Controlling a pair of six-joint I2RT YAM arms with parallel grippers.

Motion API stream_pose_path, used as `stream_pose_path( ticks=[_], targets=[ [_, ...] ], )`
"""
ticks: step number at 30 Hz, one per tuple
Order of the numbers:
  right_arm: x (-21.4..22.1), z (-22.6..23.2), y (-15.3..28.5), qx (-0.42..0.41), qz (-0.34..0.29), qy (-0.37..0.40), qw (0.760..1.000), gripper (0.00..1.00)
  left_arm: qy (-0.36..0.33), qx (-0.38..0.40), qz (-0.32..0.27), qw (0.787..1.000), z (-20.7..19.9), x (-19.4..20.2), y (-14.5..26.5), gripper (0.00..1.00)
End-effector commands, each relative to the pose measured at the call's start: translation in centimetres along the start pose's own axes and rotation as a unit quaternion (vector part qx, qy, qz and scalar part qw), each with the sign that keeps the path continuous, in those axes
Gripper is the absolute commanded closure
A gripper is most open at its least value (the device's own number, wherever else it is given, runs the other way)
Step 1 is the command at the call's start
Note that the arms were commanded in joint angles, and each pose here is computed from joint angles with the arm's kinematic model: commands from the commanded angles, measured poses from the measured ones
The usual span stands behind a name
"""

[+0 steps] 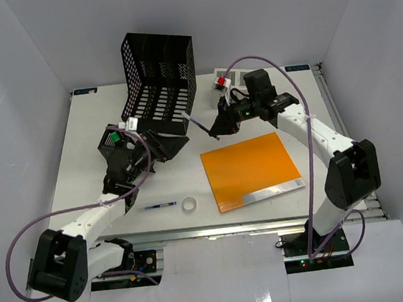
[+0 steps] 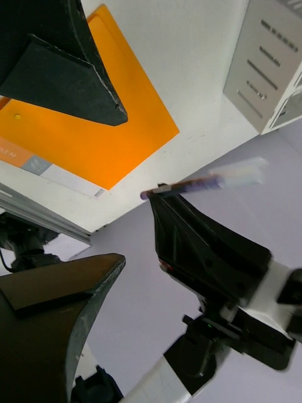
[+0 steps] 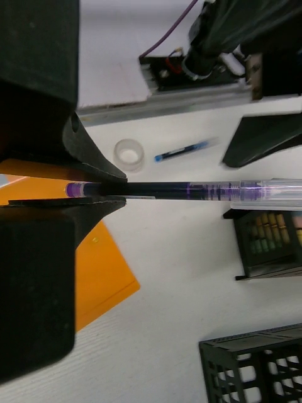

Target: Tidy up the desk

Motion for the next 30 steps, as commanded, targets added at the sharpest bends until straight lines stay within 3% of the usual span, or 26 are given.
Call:
stream_pose_path(
  ticks=[1, 16, 30],
  targets=[
    [-4.2, 2.9, 1.5, -0.028, -0.072, -0.014, 0.997, 0.92, -0.079, 0.074, -0.006, 0.994, -3.9, -0.6, -2.7, 0.07],
    [-5.0, 3.8, 1.9, -0.031, -0.111, -0.039, 0.993, 0.92, -0.100, 0.120, -0.017, 0.988, -5.9, -0.1, -4.4, 0.15],
    [-4.8, 5.0, 2.3, -0.048, -0.124, -0.033, 0.991, 0.92, -0.095, 0.140, -0.011, 0.986, -6.5, -0.4, -6.4, 0.55]
  ],
)
Point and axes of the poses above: each gripper's point midway between its finger pads, its own y axis back along the fingers, its own z axis along the line the jaws close on, x = y × z, the point moved 1 cm from there along y, back along the fingers, and after that the axes turned 7 degrees about y, right-handed, at the moved point
